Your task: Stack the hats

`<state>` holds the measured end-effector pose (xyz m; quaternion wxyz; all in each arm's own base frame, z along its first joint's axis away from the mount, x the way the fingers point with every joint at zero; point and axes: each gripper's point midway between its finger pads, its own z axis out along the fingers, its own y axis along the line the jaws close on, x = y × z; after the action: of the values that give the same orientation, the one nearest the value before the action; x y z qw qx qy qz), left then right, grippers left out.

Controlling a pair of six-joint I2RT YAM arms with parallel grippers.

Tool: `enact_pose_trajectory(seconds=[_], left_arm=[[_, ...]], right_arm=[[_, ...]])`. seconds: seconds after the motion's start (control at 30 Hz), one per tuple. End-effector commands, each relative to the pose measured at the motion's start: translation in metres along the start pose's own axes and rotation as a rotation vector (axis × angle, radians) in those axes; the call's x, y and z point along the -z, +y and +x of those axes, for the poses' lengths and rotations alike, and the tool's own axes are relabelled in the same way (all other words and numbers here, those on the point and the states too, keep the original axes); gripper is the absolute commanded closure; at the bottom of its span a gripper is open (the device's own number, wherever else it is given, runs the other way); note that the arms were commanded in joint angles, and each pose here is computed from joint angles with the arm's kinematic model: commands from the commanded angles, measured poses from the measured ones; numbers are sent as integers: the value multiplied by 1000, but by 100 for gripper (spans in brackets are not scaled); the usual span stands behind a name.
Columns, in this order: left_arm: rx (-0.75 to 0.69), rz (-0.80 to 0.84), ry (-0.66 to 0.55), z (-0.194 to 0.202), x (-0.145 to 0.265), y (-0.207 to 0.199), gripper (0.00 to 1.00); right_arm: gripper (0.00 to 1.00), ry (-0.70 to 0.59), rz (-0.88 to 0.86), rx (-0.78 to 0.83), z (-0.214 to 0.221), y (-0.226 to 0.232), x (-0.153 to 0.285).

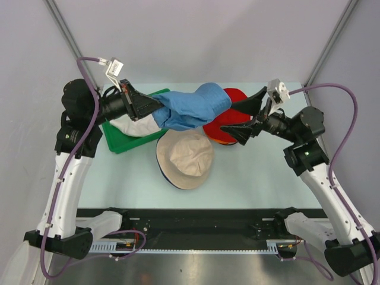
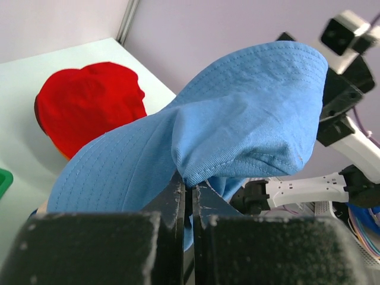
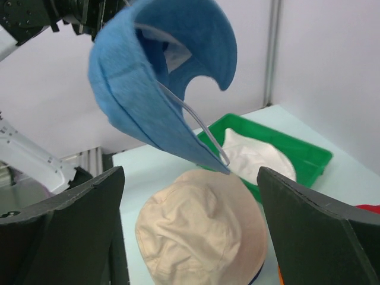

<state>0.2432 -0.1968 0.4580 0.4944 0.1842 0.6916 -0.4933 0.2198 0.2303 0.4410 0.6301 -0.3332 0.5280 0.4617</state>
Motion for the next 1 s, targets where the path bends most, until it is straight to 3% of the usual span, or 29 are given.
enact_pose_trajectory(seconds=[0.0,0.3,0.5,0.6,0.73,0.8,0.87,0.93,0.97], left_arm=[[-30,53,-37,-9,3,-14,100],[-10,51,-20,-7,1,-11,100],[27,52,-28,-3,3,-12,100],[16,7,-33,-3,3,-5,100],[-3,-51,-44,-6,3,6,100],[-27,-83,-38,-4,3,13,100],[-52,-146,-28,-2,5,26,100],[-52,-224,-37,0,6,44,100],[-54,-238,-35,2,6,48,100]], right_arm=[[1,-10,-192,4,-6,26,-5],[5,6,-241,46,-7,31,-13],[21,10,-315,-3,-2,35,-30],[36,16,-361,-17,-1,47,-38],[66,34,-358,-16,1,57,-39],[72,52,-343,-21,6,62,-38],[90,52,-293,-15,4,56,-39],[100,50,-248,-28,1,53,-37],[100,46,-236,-38,0,53,-36]])
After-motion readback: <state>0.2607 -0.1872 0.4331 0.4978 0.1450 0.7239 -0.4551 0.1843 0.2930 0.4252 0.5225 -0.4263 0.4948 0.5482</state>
